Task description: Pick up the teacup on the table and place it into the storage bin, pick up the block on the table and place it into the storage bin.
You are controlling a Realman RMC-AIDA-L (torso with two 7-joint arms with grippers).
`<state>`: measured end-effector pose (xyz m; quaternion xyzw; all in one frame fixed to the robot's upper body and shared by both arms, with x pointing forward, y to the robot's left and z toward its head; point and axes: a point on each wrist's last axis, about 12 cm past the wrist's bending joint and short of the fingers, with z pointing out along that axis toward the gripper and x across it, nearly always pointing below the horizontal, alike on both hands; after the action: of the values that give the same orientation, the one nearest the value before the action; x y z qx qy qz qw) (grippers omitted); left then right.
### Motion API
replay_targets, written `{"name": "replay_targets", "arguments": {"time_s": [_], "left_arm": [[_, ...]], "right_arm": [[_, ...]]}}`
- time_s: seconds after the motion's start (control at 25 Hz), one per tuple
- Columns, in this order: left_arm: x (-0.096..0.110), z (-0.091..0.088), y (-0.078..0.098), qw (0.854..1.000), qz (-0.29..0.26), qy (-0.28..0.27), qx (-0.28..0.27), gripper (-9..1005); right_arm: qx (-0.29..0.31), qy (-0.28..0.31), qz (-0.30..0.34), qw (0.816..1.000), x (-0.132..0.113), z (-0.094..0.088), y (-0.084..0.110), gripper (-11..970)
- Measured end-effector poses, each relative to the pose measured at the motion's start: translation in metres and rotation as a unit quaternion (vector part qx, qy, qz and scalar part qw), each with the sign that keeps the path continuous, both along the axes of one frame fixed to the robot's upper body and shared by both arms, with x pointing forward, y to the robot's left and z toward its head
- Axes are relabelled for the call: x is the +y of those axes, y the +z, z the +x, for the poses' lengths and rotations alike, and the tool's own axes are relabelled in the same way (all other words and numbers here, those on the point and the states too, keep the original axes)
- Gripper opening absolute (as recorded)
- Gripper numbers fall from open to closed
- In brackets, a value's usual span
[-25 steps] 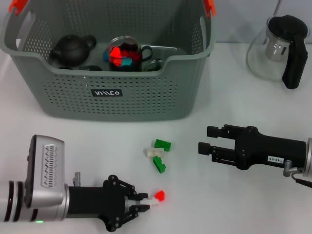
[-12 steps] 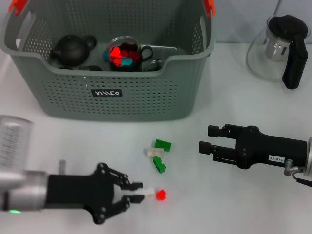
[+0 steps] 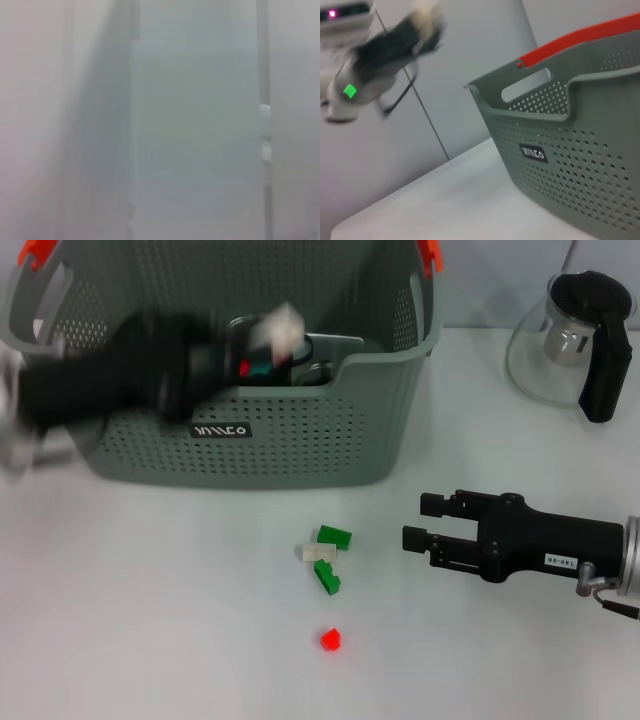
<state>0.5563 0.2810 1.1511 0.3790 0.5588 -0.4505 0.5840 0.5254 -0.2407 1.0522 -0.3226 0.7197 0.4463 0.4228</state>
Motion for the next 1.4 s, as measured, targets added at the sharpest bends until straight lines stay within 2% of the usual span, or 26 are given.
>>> {"name": "replay_targets", "arguments": {"time_s": [0.12,0.28,0.44,0.56,0.64,0.72,0.88,1.2,1.4], "left_arm": [[-0.008,0.033,0.022,0.999,0.021,0.044,0.023,201],[-0.021,0.076,0.053,0.986,0.121,0.103,0.056,208],[-0.028,0.096,0.076,0.964,0.213,0.148,0.059,214],[-0.036,0.105,0.087,0.935,0.303,0.174,0.057,219],[-0.041,0.109,0.086,0.912,0.360,0.189,0.057,222],[-0.049,0.111,0.077,0.888,0.411,0.197,0.058,225],[-0.073,0.111,0.056,0.859,0.461,0.217,0.044,232],[-0.090,0.112,0.042,0.845,0.470,0.252,0.023,245],[-0.089,0.110,0.043,0.851,0.456,0.259,0.033,342]], "right_arm": [[0.000,0.001,0.001,1.000,0.000,0.000,0.000,673],[0.000,0.002,0.003,1.000,0.000,0.000,0.001,673],[-0.002,0.003,0.003,1.000,0.002,0.001,0.002,673],[-0.004,0.003,0.003,1.000,0.002,0.001,0.002,673],[-0.005,0.003,0.003,1.000,0.002,0.001,0.002,673],[-0.005,0.002,0.003,1.000,0.001,0.001,0.002,673],[-0.005,0.000,0.003,1.000,0.001,0.001,0.002,673],[-0.006,0.000,0.002,1.000,0.001,0.002,0.002,673],[-0.007,-0.001,0.002,1.000,0.001,0.002,0.002,673]]}}
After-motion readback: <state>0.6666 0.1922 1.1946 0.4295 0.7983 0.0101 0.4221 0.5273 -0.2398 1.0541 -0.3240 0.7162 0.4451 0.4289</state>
